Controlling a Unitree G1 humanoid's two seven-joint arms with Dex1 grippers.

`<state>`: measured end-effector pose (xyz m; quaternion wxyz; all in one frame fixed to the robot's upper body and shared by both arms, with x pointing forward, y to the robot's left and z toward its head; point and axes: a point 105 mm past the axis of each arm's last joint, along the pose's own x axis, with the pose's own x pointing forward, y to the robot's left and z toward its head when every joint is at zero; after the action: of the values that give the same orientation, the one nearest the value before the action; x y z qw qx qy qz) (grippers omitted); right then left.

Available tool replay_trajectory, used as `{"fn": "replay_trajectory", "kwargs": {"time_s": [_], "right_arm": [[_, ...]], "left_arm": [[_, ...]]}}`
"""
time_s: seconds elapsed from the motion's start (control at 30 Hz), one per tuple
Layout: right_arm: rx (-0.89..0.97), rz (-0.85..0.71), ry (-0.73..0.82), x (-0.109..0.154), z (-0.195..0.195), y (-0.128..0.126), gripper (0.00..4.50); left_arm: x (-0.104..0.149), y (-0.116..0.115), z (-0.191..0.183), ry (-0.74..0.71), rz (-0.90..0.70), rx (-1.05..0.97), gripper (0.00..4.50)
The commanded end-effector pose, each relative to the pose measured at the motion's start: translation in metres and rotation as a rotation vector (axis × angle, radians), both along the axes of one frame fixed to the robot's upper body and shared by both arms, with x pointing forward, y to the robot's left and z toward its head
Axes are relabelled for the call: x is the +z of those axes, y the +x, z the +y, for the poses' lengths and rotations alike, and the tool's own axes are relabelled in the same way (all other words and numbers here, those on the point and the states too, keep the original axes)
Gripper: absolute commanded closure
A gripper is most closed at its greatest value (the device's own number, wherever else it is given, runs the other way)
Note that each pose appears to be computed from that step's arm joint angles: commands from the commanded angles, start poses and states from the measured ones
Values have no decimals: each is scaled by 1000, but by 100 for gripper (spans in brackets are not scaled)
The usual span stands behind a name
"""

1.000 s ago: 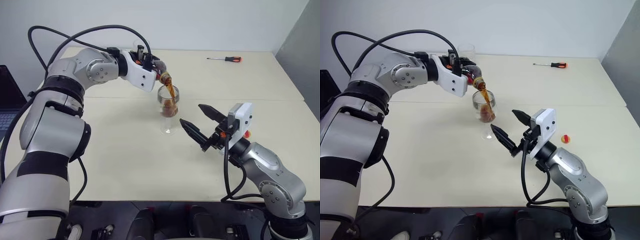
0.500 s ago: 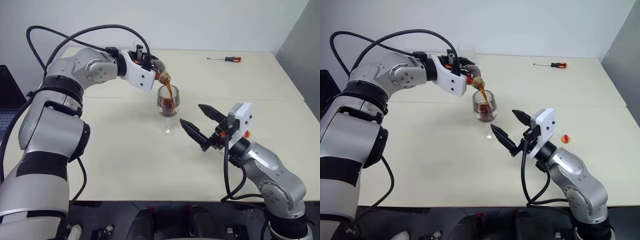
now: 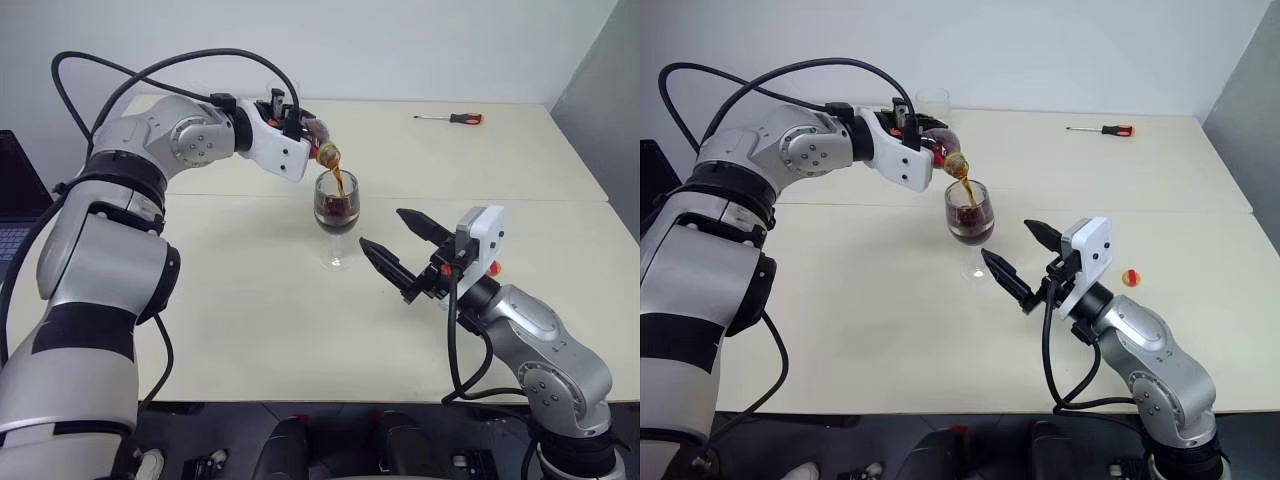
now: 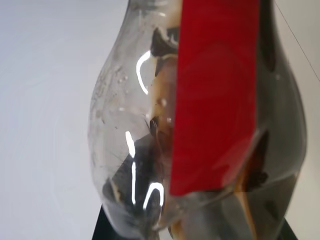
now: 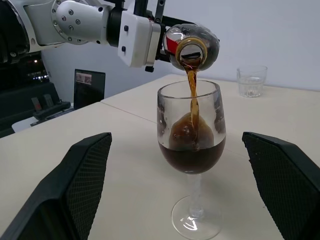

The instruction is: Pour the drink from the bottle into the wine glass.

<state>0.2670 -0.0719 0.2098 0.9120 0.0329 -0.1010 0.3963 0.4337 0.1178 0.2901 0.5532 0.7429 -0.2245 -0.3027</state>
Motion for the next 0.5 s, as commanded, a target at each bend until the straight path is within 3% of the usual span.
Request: {"fn": "replay_trajectory", "kwargs": {"time_s": [0.03,0.5], "right_arm": [[7,-45,12,9,-1,-4,0],[7,-45,11,9,0,-4,0]], "left_arm": [[27,-3,0,-26,-76,-8,346],[28,-3,0,-22,-81,-5,346]]}}
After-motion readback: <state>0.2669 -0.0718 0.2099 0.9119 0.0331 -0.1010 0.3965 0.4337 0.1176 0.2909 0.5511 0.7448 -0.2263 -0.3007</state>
